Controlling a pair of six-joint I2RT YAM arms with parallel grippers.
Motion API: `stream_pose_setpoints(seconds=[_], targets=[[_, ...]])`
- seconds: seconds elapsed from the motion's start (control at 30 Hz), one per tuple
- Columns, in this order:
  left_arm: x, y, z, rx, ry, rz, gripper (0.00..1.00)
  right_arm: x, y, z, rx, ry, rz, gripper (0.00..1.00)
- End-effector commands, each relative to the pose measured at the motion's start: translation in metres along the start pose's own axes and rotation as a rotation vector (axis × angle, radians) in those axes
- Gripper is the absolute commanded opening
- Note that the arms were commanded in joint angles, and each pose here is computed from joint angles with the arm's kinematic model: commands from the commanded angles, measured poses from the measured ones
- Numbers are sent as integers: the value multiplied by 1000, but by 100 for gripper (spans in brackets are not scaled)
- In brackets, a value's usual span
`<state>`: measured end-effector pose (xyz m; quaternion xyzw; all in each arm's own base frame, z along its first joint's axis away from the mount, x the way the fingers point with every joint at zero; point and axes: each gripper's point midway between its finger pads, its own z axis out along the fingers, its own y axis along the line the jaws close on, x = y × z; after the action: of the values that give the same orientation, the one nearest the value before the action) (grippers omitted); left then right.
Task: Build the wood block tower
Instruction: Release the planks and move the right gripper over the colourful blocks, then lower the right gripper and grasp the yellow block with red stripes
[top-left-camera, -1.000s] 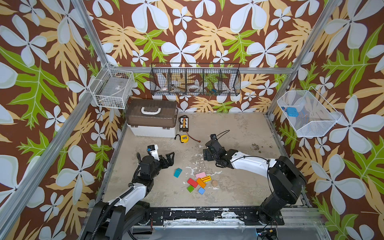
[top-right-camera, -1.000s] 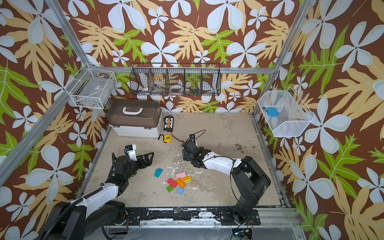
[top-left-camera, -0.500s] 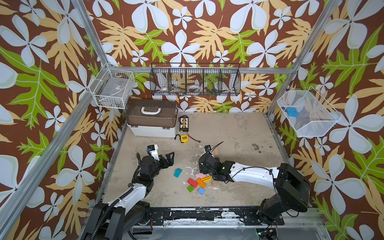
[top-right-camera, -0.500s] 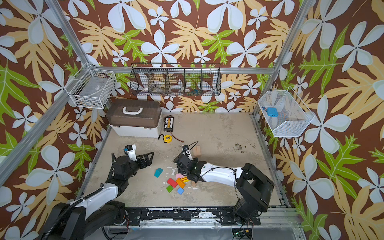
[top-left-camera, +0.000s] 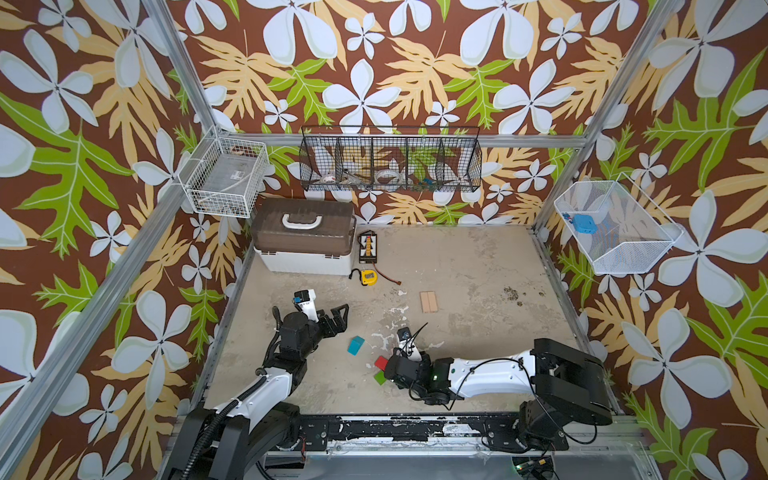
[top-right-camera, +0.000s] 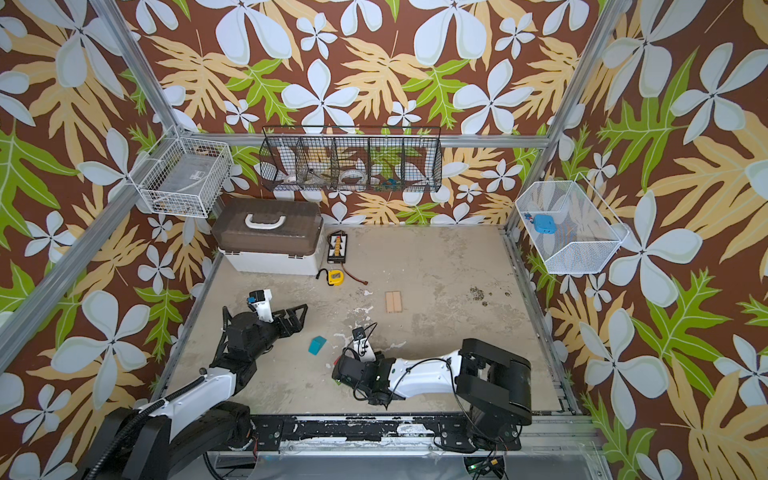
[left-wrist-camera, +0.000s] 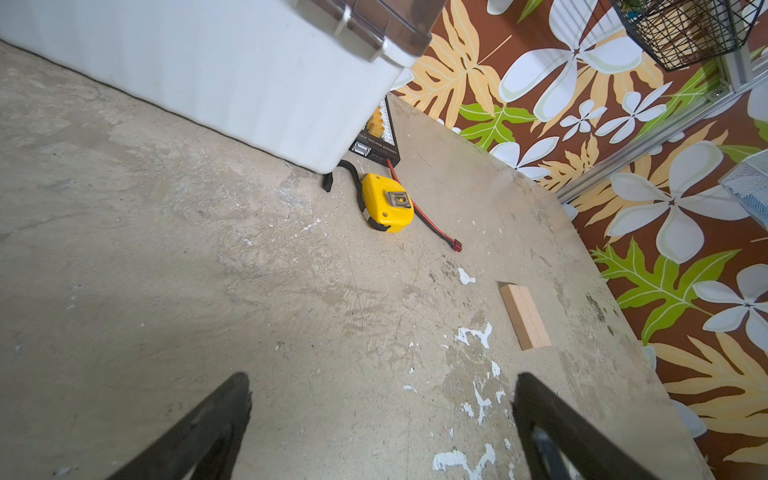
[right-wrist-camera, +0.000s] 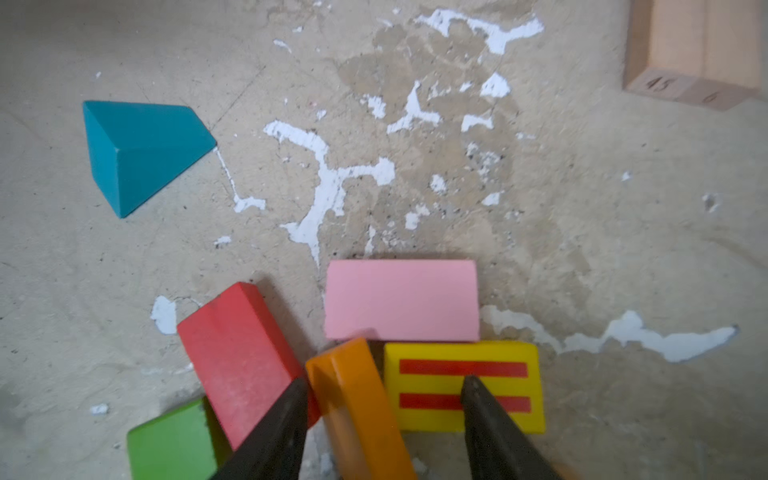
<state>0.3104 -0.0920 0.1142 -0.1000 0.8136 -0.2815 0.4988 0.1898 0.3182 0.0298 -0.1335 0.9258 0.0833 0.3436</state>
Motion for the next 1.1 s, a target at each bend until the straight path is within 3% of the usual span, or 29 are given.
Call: stream_pose_setpoints(seconds=[0.0,0.57,0.73,1.07], targets=[[-5,-6,0,27,-19,5,100,26,2,6,-4,86,15,57],[-4,-6,0,29,-16,6,100,23,-22,-7,59,51,50,41],[-4,-7,0,30,-16,6,100,26,-20,-4,67,68,28,23],[-4,-7,-1,36,-16,4,100,32,-47,6,123,91,73,24]])
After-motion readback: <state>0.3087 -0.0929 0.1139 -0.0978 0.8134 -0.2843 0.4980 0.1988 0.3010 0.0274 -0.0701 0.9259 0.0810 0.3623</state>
